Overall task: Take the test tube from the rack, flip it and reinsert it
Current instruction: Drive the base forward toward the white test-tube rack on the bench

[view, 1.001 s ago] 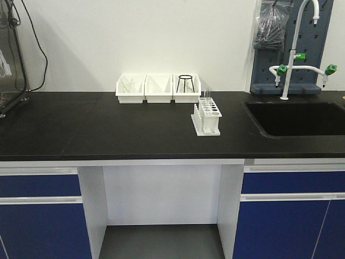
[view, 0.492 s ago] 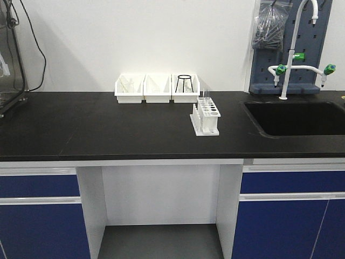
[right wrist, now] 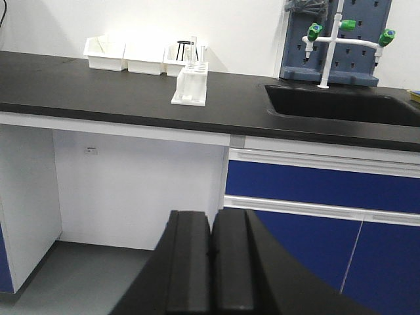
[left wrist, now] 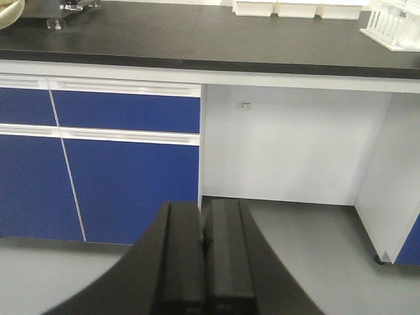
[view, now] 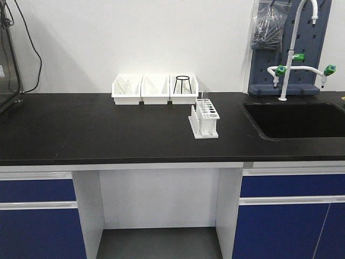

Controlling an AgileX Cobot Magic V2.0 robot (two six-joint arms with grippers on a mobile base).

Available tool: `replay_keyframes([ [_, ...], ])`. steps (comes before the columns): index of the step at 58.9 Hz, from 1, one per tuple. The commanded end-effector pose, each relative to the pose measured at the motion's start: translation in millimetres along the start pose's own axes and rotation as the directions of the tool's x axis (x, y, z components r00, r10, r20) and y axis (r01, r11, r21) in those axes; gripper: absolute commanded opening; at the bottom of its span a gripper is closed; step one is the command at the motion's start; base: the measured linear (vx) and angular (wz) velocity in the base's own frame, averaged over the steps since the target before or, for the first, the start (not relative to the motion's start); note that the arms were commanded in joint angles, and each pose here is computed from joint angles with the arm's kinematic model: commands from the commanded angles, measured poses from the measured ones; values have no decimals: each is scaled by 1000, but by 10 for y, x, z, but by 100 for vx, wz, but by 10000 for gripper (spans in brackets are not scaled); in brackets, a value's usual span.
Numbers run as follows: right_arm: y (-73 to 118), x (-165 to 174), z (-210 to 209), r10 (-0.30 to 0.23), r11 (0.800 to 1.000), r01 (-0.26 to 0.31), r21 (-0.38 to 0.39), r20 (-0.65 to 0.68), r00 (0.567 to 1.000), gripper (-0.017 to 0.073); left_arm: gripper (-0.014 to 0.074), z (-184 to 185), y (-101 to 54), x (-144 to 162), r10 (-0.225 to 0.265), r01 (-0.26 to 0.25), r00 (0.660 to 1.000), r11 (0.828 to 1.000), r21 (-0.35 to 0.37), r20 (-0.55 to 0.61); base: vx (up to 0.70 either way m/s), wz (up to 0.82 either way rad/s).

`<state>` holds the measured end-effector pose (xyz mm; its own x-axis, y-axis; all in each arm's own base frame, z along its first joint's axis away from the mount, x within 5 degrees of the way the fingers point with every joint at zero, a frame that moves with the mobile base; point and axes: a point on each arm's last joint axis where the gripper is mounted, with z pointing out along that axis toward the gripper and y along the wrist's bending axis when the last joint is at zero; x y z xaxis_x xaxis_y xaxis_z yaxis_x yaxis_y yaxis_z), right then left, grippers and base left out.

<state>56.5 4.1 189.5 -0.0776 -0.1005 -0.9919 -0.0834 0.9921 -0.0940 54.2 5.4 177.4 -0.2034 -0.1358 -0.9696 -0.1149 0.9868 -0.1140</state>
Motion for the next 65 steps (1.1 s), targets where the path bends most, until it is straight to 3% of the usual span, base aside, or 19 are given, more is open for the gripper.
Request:
replay_keyframes([
  [1, -6, -82, -11, -7, 1000, 6, 9, 96, 995, -8, -6, -12, -18, -79, -4, 2, 995, 1000, 24, 96, 11, 3],
  [65, -6, -82, -11, -7, 1000, 6, 9, 96, 995, -8, -6, -12, -18, -79, -4, 2, 995, 1000, 24, 96, 18, -1],
])
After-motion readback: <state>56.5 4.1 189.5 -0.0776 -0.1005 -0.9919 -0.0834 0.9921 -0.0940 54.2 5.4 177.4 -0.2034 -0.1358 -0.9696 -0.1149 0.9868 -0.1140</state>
